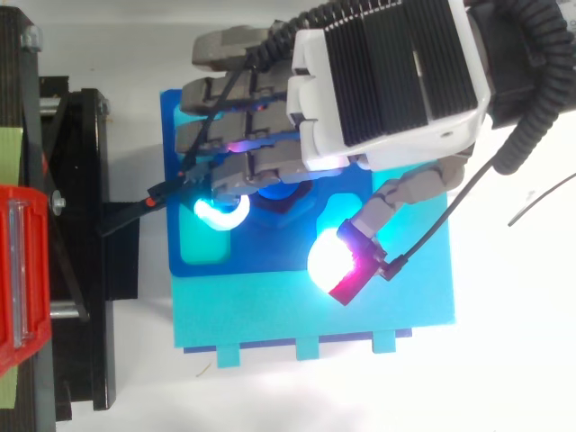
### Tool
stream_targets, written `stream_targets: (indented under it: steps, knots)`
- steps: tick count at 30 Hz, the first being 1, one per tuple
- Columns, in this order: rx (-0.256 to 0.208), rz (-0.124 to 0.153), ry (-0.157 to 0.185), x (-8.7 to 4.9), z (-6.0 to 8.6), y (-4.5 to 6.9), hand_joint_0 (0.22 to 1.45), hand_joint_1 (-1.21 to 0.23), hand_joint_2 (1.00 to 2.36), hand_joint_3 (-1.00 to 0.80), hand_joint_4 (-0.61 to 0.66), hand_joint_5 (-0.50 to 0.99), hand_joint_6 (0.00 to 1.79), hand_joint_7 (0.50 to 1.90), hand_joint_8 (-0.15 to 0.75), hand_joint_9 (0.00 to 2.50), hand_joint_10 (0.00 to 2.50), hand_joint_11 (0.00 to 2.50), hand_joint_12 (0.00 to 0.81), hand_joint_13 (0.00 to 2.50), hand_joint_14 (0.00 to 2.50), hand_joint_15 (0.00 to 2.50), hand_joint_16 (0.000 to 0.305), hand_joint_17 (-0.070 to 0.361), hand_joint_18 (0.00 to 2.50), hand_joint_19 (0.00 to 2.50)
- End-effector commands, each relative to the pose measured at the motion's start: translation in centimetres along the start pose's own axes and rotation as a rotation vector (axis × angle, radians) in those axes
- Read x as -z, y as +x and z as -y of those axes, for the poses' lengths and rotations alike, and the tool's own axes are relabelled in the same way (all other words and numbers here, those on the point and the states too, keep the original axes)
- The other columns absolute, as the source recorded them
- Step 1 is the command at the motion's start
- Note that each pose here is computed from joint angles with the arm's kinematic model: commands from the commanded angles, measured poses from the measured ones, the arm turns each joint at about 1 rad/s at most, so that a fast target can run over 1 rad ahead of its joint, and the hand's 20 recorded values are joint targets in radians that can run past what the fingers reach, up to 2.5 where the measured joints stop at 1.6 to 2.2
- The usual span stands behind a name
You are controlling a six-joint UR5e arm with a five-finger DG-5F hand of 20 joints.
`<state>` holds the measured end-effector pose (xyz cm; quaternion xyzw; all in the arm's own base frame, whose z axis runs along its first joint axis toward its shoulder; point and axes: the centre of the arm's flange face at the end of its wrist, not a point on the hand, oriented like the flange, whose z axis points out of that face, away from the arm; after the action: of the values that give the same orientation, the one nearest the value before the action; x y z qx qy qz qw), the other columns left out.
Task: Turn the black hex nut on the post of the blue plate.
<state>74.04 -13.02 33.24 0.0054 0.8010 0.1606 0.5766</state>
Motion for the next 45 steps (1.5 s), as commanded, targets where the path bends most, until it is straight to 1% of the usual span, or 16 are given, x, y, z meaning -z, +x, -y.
stream_targets:
  steps: [1, 2, 6, 7, 8, 9, 11, 15, 20, 26, 33, 40, 45]
  knots:
    - [0.007, -0.003, 0.003, 0.1, 0.1, 0.0, 0.45, -0.56, 1.00, -0.50, 0.15, -0.21, 0.50, 0.76, 0.190, 0.33, 0.00, 0.00, 0.314, 0.27, 0.00, 0.10, 0.048, 0.109, 0.02, 0.18]
    - [0.012, 0.001, 0.005, 0.1, 0.3, 0.0, 0.45, -0.55, 1.00, -0.50, 0.15, -0.21, 0.50, 0.77, 0.190, 0.33, 0.00, 0.00, 0.314, 0.27, 0.00, 0.10, 0.048, 0.109, 0.02, 0.18]
    - [0.032, 0.000, 0.007, 0.2, 0.7, 0.2, 0.45, -0.55, 1.00, -0.50, 0.15, -0.21, 0.50, 0.77, 0.190, 0.33, 0.00, 0.00, 0.314, 0.27, 0.00, 0.10, 0.048, 0.109, 0.02, 0.18]
    - [0.049, 0.000, 0.010, 0.2, 1.0, 0.6, 0.45, -0.55, 1.00, -0.50, 0.15, -0.21, 0.50, 0.77, 0.190, 0.33, 0.00, 0.01, 0.314, 0.27, 0.00, 0.09, 0.048, 0.109, 0.02, 0.18]
    - [0.053, 0.003, 0.009, 0.2, 1.0, 0.7, 0.45, -0.55, 1.00, -0.50, 0.16, -0.21, 0.50, 0.76, 0.190, 0.33, 0.00, 0.00, 0.314, 0.27, 0.00, 0.10, 0.048, 0.109, 0.02, 0.18]
    - [0.060, 0.014, 0.009, 0.1, 1.3, 0.9, 0.45, -0.55, 1.00, -0.50, 0.16, -0.21, 0.50, 0.77, 0.190, 0.33, 0.00, 0.00, 0.314, 0.27, 0.00, 0.10, 0.048, 0.109, 0.02, 0.18]
    - [0.063, 0.027, 0.006, 0.1, 1.6, 0.8, 0.45, -0.55, 1.00, -0.50, 0.15, -0.21, 0.50, 0.77, 0.190, 0.33, 0.00, 0.01, 0.314, 0.27, 0.00, 0.10, 0.048, 0.108, 0.02, 0.18]
    - [0.065, 0.032, 0.006, 0.1, 1.7, 0.8, 0.45, -0.55, 1.00, -0.50, 0.15, -0.20, 0.50, 0.77, 0.190, 0.33, 0.00, 0.01, 0.314, 0.28, 0.00, 0.10, 0.048, 0.109, 0.02, 0.18]
    - [0.062, 0.025, 0.005, 0.5, 2.4, 1.0, 0.45, -0.55, 1.00, -0.50, 0.15, -0.21, 0.50, 0.77, 0.190, 0.33, 0.00, 0.00, 0.314, 0.28, 0.00, 0.10, 0.048, 0.109, 0.02, 0.19]
    - [0.073, 0.029, 0.006, 0.6, 2.8, 0.9, 0.45, -0.55, 1.00, -0.50, 0.15, -0.20, 0.50, 0.77, 0.192, 0.33, 0.00, 0.01, 0.315, 0.28, 0.00, 0.10, 0.048, 0.109, 0.02, 0.19]
    - [0.089, 0.030, 0.004, 1.2, 3.7, 0.8, 0.45, -0.55, 1.00, -0.50, 0.16, -0.20, 0.50, 0.77, 0.191, 0.33, 0.00, 0.00, 0.314, 0.28, 0.01, 0.10, 0.048, 0.109, 0.03, 0.19]
    - [0.093, 0.029, 0.002, 1.6, 4.4, 0.8, 0.45, -0.55, 1.00, -0.50, 0.15, -0.20, 0.50, 0.77, 0.192, 0.33, 0.00, 0.00, 0.315, 0.28, 0.00, 0.10, 0.049, 0.109, 0.03, 0.20]
    - [0.095, 0.028, 0.000, 1.7, 4.6, 0.9, 0.45, -0.55, 1.00, -0.50, 0.16, -0.20, 0.50, 0.76, 0.192, 0.33, 0.00, 0.01, 0.315, 0.28, 0.00, 0.10, 0.049, 0.109, 0.03, 0.19]
